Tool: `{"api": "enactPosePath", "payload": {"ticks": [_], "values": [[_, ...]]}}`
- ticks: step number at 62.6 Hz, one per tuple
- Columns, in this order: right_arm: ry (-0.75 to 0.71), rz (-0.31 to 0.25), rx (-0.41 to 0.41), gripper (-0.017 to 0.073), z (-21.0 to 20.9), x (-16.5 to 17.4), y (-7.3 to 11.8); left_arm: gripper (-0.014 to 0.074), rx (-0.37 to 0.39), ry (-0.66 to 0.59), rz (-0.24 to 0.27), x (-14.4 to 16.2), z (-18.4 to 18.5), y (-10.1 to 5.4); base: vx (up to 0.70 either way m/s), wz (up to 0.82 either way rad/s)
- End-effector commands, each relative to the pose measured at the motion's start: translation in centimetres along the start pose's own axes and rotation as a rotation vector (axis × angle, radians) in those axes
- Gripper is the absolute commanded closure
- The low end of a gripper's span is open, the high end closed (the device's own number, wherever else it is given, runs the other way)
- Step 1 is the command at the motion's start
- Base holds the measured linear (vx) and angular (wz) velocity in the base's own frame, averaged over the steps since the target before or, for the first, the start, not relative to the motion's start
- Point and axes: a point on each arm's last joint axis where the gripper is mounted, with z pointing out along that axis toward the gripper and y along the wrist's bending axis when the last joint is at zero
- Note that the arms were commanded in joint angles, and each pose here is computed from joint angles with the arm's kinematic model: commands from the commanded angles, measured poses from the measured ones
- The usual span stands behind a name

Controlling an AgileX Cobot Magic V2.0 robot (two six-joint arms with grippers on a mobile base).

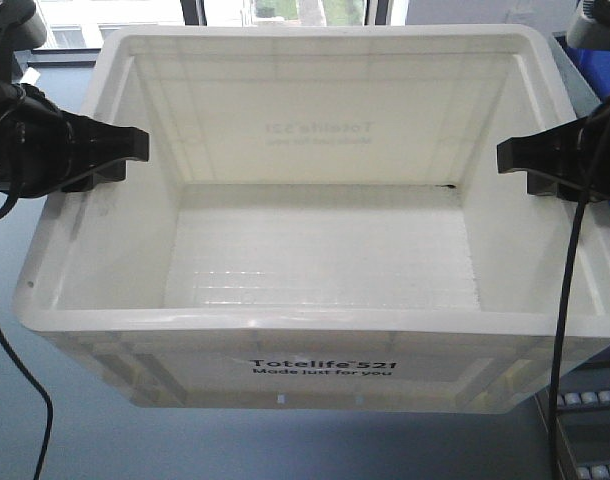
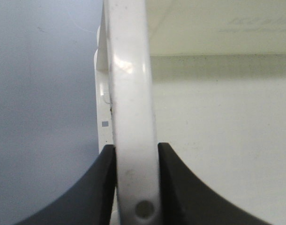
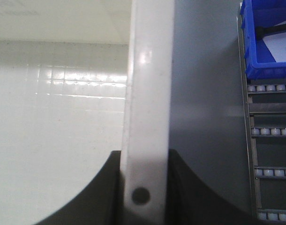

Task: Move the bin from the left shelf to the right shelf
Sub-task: 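Keep holding the crate with both grippers while driving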

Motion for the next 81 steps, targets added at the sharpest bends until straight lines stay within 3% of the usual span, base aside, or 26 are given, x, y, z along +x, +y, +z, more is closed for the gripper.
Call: {"api": "enactPosePath", "payload": {"ticks": [1, 50, 81], "values": [[-0.181, -0.035, 0.036, 0.0559, -2.21, -1.50, -0.70, 0.0521, 0.033, -0.170, 0.035, -1.55, -2.60, -0.27, 0.33, 0.02], [-0.181, -0.035, 0.036, 0.0559, -2.21, -1.50, -0.70, 0.0521, 0.033, -0.170, 0.035, -1.55, -2.60, -0.27, 0.32, 0.03], [-0.180, -0.035, 0.037, 0.0559, -2.21, -1.50, -0.71, 0.0521, 0.033, -0.170, 0.035, -1.55, -2.60, -0.27, 0.23, 0.24]]}}
